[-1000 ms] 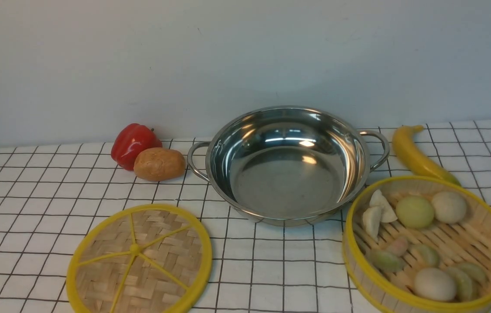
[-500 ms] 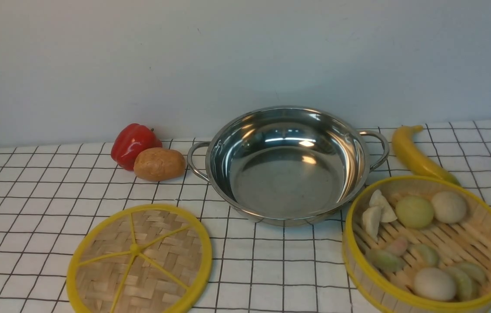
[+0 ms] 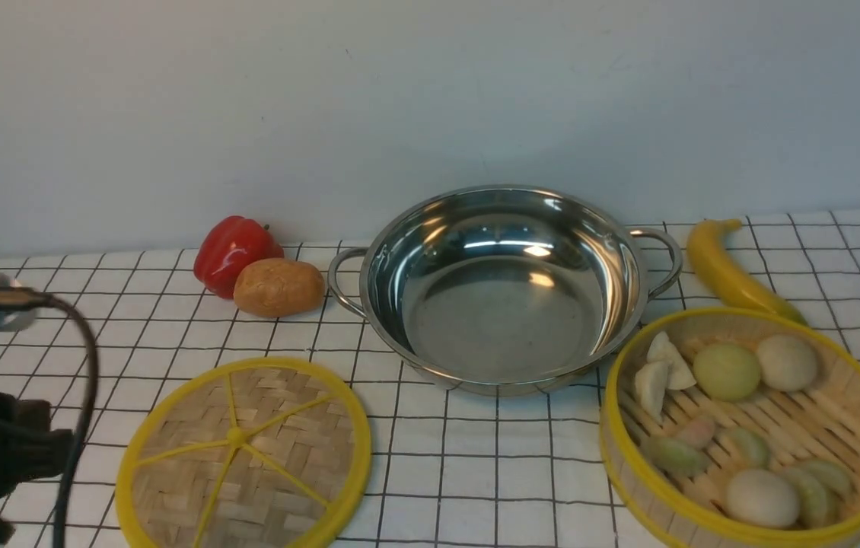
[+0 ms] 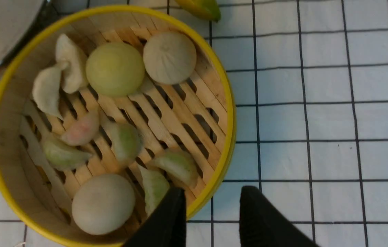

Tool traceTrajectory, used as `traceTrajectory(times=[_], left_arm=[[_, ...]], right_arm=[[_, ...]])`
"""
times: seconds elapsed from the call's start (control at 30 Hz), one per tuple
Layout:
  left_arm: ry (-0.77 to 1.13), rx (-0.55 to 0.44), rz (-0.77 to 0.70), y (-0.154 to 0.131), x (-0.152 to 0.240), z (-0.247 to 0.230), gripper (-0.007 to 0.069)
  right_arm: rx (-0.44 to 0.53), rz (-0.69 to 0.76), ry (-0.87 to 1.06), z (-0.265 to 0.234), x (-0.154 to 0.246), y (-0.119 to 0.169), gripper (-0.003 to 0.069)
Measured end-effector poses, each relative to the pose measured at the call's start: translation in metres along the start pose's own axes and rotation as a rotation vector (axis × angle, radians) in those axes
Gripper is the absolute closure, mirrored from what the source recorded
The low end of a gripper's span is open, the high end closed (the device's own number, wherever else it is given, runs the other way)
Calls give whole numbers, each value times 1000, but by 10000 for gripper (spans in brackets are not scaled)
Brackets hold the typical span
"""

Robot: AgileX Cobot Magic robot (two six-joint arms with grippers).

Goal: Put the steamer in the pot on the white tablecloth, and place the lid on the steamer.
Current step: 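Reach for and grasp the rim of the bamboo steamer holding the buns with the right gripper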

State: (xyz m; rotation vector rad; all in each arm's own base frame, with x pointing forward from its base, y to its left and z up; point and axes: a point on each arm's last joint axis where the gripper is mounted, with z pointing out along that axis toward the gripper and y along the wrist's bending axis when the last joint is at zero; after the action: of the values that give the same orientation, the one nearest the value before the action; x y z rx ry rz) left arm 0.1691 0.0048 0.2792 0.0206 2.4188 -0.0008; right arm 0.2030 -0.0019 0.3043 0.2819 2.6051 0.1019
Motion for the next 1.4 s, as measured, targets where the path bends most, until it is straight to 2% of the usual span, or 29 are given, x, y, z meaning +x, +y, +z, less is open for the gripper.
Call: traceTrajectory(times=[0.13,0.3,0.57,1.0,1.1,1.2,1.27,1.4], left_arm=[[228,36,13,0,-16,40,382],[317,54,31,2,-31,70,382],[332,77,-4,0,-35,85,382],[323,97,-33,-2,-36,85,382],[323,97,-33,-2,-36,85,382],[323,97,-34,-2,-36,85,382],[323,98,-34,-2,-36,85,382],[322,100,-33,-3,-37,85,382]], right_arm=[[15,1,60,29,-8,1,419],[27,1,102,58,-15,1,419],[51,1,196,106,-18,-1,419],[94,-36,276,152,-13,-6,420],[98,-35,300,162,-11,-7,442],[103,-32,323,170,-8,-7,515],[106,-19,331,170,-9,-7,606],[118,-54,376,166,-6,-9,603]])
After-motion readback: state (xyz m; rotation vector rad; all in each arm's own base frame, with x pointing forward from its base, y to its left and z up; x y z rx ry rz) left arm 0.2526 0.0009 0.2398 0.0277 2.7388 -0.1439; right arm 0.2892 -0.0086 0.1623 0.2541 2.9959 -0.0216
